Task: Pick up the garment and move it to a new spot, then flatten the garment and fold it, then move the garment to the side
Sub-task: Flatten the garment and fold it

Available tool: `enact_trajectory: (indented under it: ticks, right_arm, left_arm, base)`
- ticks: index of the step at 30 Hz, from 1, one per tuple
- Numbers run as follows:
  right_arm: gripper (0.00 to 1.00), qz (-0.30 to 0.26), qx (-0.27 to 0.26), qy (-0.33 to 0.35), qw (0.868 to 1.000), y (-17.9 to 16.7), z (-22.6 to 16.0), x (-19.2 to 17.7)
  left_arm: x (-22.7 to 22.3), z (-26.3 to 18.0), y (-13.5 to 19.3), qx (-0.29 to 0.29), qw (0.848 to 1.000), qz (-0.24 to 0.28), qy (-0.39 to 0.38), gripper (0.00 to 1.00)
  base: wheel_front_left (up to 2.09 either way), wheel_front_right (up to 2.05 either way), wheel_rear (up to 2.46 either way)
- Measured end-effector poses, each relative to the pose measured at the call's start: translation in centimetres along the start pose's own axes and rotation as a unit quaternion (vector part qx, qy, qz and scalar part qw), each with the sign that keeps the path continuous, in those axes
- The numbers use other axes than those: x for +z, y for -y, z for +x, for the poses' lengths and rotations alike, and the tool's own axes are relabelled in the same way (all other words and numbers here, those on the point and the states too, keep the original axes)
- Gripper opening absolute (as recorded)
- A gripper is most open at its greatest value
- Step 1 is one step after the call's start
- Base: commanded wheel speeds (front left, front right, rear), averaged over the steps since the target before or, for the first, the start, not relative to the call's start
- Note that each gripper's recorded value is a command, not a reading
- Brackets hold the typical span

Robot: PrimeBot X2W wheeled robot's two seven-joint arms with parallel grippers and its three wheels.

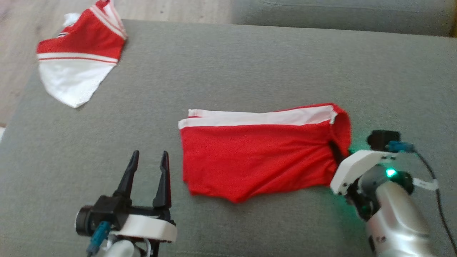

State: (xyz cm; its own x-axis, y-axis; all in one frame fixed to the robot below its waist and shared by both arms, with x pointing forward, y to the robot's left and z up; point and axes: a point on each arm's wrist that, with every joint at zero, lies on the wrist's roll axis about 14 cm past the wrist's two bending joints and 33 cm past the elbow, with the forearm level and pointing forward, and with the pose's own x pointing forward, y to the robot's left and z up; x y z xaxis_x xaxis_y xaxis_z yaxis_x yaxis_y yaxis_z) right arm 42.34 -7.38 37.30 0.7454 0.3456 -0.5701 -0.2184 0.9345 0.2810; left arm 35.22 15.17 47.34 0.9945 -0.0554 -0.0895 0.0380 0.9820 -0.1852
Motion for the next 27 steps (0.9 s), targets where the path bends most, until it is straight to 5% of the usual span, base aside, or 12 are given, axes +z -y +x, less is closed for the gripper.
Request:
enact_trajectory:
  ticks: [9,14,27]
  right_arm:
    - [0.0,0.041,-0.113,0.039,0.992,9.1,-3.5,3.2]
    - [0.0,0.053,-0.138,0.06,0.987,11.3,-5.7,4.8]
    - [0.0,0.049,0.035,0.072,0.996,-0.2,-5.1,5.9]
  left_arm:
    - [-0.3,1.9,1.9,-0.036,0.999,-0.002,-0.005,1.0]
    - [-0.9,2.7,3.4,-0.059,0.998,-0.003,-0.014,1.0]
    - [-0.7,2.5,2.9,-0.051,0.999,0.007,-0.012,1.0]
  base:
    - [0.0,0.0,0.0]
    - [0.0,0.0,0.0]
    - [0.0,0.0,0.0]
